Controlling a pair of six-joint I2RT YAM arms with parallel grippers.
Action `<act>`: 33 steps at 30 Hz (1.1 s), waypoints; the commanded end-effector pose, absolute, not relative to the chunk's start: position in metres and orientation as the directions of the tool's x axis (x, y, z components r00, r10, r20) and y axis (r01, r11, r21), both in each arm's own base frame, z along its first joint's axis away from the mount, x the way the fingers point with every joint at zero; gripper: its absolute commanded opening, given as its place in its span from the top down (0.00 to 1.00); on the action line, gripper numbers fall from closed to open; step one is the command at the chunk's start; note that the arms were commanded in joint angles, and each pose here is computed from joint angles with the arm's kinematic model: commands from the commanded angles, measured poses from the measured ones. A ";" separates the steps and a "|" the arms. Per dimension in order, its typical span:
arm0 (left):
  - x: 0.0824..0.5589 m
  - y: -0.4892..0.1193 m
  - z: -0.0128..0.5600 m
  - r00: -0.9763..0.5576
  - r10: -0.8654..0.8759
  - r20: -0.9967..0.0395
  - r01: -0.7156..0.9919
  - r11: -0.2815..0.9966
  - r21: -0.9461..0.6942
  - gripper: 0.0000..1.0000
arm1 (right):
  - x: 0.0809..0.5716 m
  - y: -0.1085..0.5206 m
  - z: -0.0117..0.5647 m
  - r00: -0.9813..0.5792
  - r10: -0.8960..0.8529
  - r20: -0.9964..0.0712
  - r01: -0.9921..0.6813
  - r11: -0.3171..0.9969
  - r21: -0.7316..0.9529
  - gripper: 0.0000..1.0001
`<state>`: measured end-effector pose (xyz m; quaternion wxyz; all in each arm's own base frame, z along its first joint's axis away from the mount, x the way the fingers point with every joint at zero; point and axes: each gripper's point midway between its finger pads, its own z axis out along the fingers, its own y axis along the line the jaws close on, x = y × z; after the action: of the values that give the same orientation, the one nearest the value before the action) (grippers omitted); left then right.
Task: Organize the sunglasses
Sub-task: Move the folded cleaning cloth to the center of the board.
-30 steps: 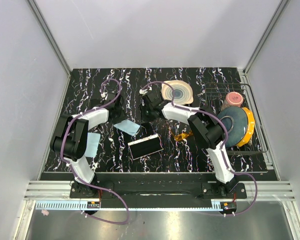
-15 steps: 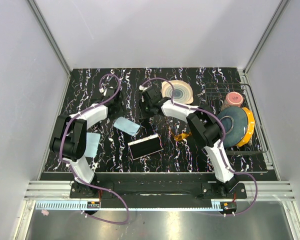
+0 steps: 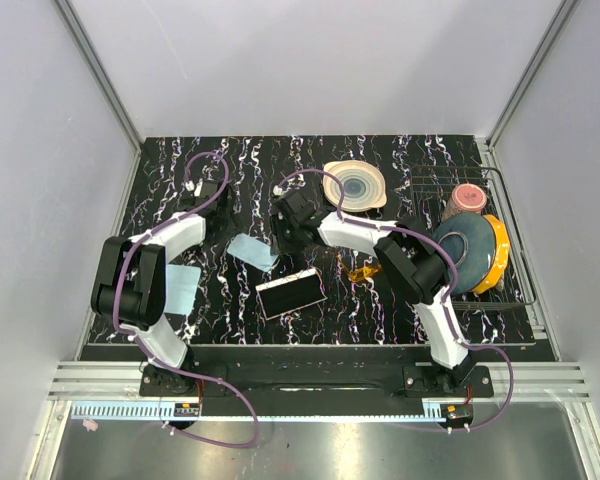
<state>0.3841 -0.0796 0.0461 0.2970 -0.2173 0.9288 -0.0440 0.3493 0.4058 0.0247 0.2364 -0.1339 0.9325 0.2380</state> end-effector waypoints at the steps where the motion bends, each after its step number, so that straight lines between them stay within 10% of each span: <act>1: 0.385 -0.073 0.061 -0.691 -0.442 -0.572 -0.389 0.894 -0.221 0.33 | 0.341 0.395 0.010 -0.880 -0.136 -0.454 -0.314 0.885 0.345 0.57; 24: 0.387 -0.069 0.068 -0.684 -0.450 -0.574 -0.385 0.891 -0.241 0.31 | 0.356 0.404 0.005 -0.865 -0.170 -0.471 -0.343 0.887 0.310 0.75; 33: 0.387 -0.067 0.068 -0.683 -0.453 -0.573 -0.388 0.889 -0.242 0.31 | 0.367 0.394 -0.001 -0.848 -0.191 -0.495 -0.347 0.905 0.245 1.00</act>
<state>0.3760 -0.0694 0.0465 0.2917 -0.2273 0.9283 -0.0389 0.3600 0.4120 0.0198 0.2362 -0.1362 0.9368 0.2191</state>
